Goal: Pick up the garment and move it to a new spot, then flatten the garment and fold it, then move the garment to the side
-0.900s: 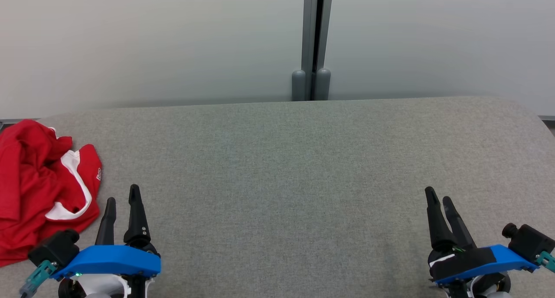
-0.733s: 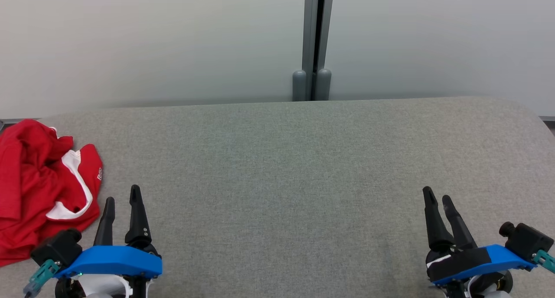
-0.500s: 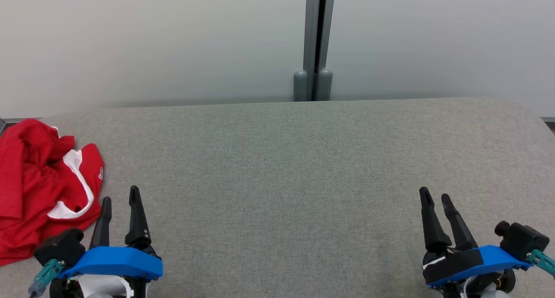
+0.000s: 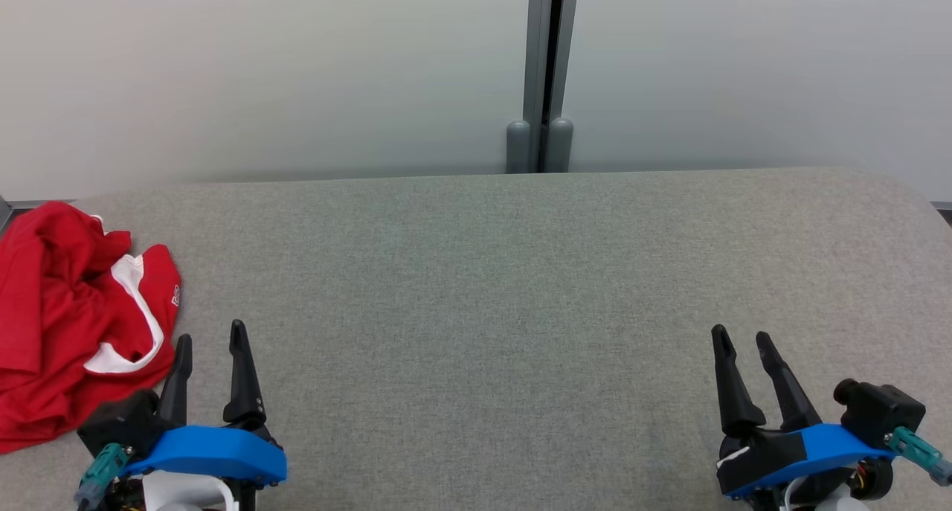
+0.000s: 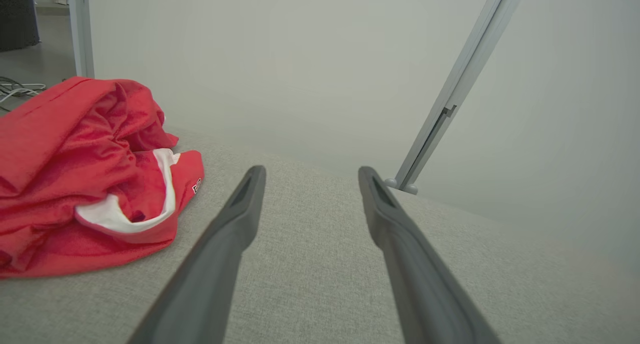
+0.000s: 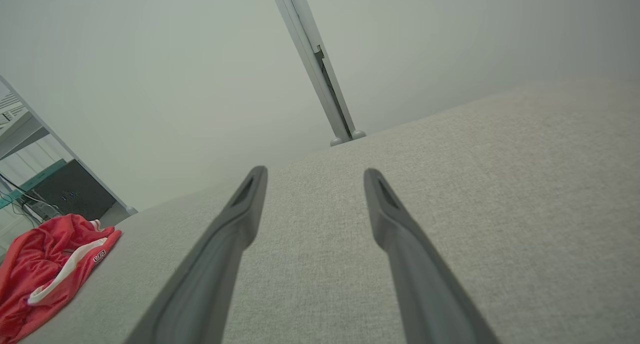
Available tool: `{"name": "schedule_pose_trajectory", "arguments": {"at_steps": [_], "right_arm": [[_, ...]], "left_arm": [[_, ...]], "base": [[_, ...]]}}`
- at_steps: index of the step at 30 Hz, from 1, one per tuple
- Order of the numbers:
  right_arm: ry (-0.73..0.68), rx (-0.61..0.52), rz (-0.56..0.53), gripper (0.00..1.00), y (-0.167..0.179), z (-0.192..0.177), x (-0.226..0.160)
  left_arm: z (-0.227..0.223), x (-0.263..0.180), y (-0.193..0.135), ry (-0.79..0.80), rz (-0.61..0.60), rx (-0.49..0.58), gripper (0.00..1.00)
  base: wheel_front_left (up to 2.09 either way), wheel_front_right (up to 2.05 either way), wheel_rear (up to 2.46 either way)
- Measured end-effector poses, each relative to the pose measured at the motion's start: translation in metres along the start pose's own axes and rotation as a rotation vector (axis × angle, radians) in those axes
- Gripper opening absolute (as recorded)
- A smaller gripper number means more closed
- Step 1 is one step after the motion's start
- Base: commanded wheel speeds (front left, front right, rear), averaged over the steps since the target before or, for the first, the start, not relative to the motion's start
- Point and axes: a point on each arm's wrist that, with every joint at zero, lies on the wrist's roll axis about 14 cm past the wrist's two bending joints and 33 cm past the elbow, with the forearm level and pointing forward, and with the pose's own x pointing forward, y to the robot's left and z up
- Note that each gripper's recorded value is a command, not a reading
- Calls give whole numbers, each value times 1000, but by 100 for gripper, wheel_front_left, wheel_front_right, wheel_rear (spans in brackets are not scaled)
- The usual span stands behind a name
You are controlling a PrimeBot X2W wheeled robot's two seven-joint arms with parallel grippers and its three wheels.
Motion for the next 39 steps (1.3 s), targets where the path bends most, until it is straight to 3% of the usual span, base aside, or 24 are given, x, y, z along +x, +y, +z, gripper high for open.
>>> {"name": "schedule_pose_trajectory", "arguments": {"at_steps": [39], "right_arm": [[24, -329, 60, 100, 5, -10, 3]], "left_arm": [[-7, -5, 7, -10, -12, 313, 100]], "base": [[0, 0, 0]]}}
